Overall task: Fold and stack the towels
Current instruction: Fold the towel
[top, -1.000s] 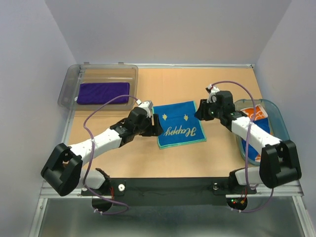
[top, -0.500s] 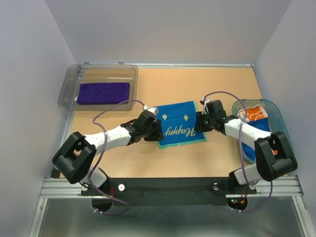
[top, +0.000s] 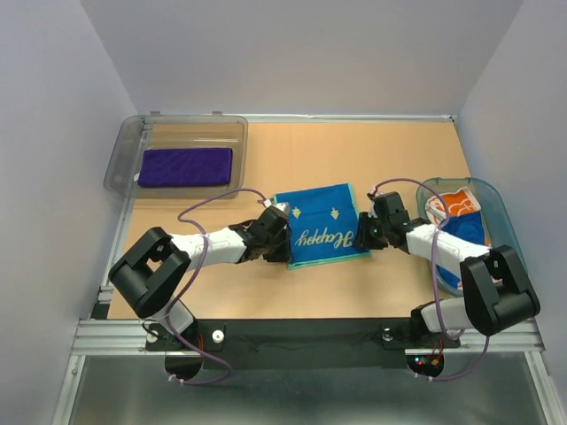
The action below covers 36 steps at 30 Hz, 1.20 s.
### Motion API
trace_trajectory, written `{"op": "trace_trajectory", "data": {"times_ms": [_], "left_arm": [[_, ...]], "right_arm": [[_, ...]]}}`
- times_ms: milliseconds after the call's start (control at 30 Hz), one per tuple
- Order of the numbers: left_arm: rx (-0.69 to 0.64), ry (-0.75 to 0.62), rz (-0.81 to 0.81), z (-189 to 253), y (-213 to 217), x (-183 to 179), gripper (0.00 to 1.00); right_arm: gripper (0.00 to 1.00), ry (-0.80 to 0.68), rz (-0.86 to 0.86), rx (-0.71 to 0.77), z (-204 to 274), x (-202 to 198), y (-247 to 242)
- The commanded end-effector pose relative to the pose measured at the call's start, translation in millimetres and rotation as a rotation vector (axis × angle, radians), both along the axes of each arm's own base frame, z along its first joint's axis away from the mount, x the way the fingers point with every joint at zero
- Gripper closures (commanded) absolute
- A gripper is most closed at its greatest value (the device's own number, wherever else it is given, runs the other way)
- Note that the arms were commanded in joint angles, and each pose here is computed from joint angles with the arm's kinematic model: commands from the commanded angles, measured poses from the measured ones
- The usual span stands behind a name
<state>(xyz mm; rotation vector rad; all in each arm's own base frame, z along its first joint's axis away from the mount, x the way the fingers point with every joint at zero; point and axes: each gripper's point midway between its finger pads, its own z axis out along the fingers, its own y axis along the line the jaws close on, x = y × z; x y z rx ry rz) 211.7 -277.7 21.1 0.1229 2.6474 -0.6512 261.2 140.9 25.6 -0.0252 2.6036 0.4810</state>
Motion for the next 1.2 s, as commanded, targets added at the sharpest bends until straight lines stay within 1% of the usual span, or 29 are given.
{"op": "trace_trajectory", "data": {"times_ms": [0,133,233,333,400,433,467,500,567,600,633,700,733,767,800,833,867,900,933,967,1000,1033,1067,1100,1133,1167], "left_arm": [[0.085,0.087,0.002,-21.9,17.4,-23.9,0.80],[0.158,0.070,0.022,-22.7,34.0,-23.6,0.80],[0.243,0.022,0.022,-20.0,46.2,-12.6,0.81],[0.294,0.019,0.019,-22.0,53.4,-5.8,0.81],[0.300,0.020,0.008,-20.4,51.7,-3.8,0.81],[0.292,0.023,0.006,-19.5,50.7,-5.5,0.80],[0.268,0.017,-0.002,-16.3,44.2,-9.6,0.76],[0.207,-0.036,0.004,0.2,34.3,-5.3,0.71],[0.133,-0.085,0.001,19.8,22.8,-5.6,0.58],[0.072,-0.130,0.006,41.6,15.9,-2.4,0.42],[0.029,-0.165,0.018,57.7,9.5,3.8,0.37],[-0.022,-0.242,0.058,88.6,6.5,17.4,0.30],[-0.041,-0.270,0.074,100.3,4.6,24.1,0.29],[-0.072,-0.306,0.098,117.5,2.4,36.9,0.29],[-0.108,-0.341,0.109,129.5,-1.8,48.7,0.29],[-0.129,-0.353,0.123,135.4,-3.2,58.0,0.29],[-0.150,-0.380,0.166,148.4,2.0,79.5,0.29],[-0.149,-0.369,0.170,143.5,-1.0,90.7,0.31],[-0.173,-0.393,0.185,150.1,-3.3,106.3,0.32],[-0.204,-0.424,0.209,166.6,-3.6,126.5,0.33],[-0.217,-0.413,0.198,157.9,-13.1,139.7,0.34],[-0.223,-0.417,0.197,157.9,-17.4,150.6,0.34],[-0.249,-0.451,0.203,175.1,-25.9,167.0,0.35],[-0.241,-0.460,0.199,175.3,-30.4,177.6,0.35],[-0.211,-0.434,0.197,156.0,-36.5,188.8,0.36],[-0.228,-0.455,0.199,167.1,-44.9,201.7,0.36]], "right_arm": [[0.67,0.031,-0.101,-0.008,-5.7,-11.2,-9.6],[0.69,0.065,-0.145,0.013,-10.9,-23.5,-11.4],[0.68,0.089,-0.149,0.078,-8.3,-35.3,-4.1],[0.68,0.116,-0.151,0.130,-7.5,-47.5,1.2],[0.68,0.105,-0.132,0.164,-1.5,-53.1,5.1],[0.68,0.077,-0.123,0.180,5.9,-51.5,6.7],[0.68,0.065,-0.114,0.190,10.1,-50.9,8.1],[0.68,0.051,-0.099,0.205,15.9,-49.1,10.7],[0.68,-0.020,-0.067,0.224,38.6,-33.7,17.0],[0.68,-0.054,-0.078,0.221,48.5,-23.8,16.7],[0.67,-0.109,-0.076,0.233,69.0,-8.4,20.6],[0.66,-0.173,-0.113,0.194,84.1,15.6,16.2],[0.66,-0.200,-0.122,0.182,90.7,26.3,15.6],[0.66,-0.262,-0.130,0.188,114.3,45.1,18.1],[0.66,-0.275,-0.148,0.162,112.3,59.5,16.2],[0.66,-0.298,-0.157,0.166,119.8,71.2,17.2],[0.66,-0.336,-0.176,0.186,133.9,86.5,18.1],[0.66,-0.380,-0.186,0.216,144.7,102.0,21.8],[0.66,-0.400,-0.199,0.233,149.0,112.2,23.1],[0.66,-0.413,-0.222,0.255,146.6,127.6,25.3],[0.66,-0.461,-0.238,0.277,157.6,142.2,27.4],[0.66,-0.475,-0.250,0.288,157.9,150.3,28.1],[0.66,-0.483,-0.268,0.298,156.1,158.9,28.0],[0.66,-0.492,-0.293,0.330,151.4,171.7,30.7],[0.66,-0.493,-0.313,0.346,146.9,177.9,30.5],[0.66,-0.498,-0.333,0.360,143.6,184.1,27.6]]}}
